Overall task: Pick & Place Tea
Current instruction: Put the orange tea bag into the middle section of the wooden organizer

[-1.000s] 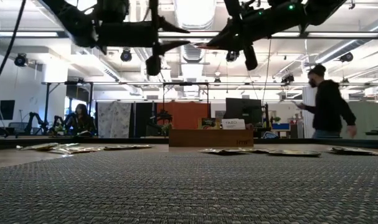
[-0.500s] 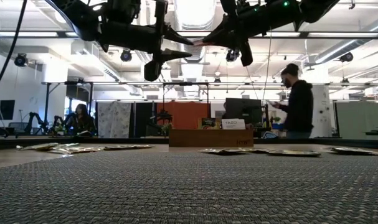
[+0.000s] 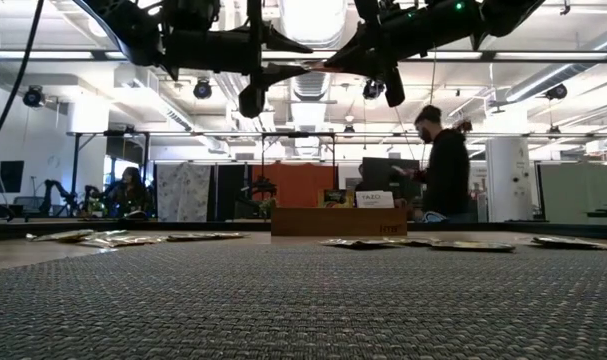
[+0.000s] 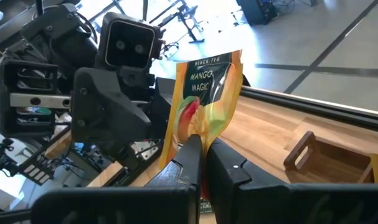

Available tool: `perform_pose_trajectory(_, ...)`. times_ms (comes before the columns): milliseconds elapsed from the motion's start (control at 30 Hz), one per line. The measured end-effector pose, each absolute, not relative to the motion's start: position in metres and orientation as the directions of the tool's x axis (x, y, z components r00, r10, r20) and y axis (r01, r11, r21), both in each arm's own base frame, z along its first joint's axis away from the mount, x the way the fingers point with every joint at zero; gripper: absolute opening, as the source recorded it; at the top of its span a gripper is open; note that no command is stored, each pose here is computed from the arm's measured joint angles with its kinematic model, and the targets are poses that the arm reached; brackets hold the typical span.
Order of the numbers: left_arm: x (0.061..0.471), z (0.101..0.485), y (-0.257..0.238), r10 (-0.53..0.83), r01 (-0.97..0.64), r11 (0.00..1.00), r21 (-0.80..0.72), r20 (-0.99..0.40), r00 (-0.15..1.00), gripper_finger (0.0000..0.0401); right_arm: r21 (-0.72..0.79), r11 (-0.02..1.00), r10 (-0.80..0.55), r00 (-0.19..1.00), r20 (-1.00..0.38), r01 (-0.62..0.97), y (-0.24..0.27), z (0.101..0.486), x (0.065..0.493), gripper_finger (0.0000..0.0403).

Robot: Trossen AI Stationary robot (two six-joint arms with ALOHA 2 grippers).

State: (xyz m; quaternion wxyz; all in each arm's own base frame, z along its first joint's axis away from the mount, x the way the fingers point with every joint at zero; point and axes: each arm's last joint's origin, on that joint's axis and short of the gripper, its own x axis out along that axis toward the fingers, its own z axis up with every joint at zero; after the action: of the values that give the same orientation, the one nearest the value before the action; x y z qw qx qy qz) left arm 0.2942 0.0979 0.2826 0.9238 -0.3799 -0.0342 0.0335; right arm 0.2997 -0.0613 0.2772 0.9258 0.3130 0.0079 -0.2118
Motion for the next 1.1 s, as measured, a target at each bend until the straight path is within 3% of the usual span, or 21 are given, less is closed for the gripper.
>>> perform_pose_trajectory(167, 0.296, 0.278, 0.098, 0.074, -0.037, 0.711, -0.702, 0.022, 0.997, 0.0097, 0.575, 0.715, -0.385, 0.911, -0.150, 0.397, -0.061, 0.277, 0.300, 0.0012)
perform_pose_trajectory(433, 0.296, 0.279, 0.098, 0.079, -0.039, 0.737, -0.675, 0.029, 0.996, 0.0009, 0.572, 0.714, -0.385, 0.909, -0.163, 0.404, -0.061, 0.276, 0.300, 0.0016)
perform_pose_trajectory(767, 0.296, 0.278, 0.098, 0.079, -0.046, 0.770, -0.636, 0.024, 0.997, 0.0002, 0.555, 0.721, -0.370, 0.908, -0.200, 0.416, -0.061, 0.273, 0.299, 0.0025)
perform_pose_trajectory(1100, 0.295, 0.262, 0.096, 0.076, -0.138, 0.809, -0.571, -0.132, 0.988, 0.0001, 0.433, 0.773, -0.365, 0.884, -0.293, 0.463, -0.060, 0.276, 0.295, 0.0134)
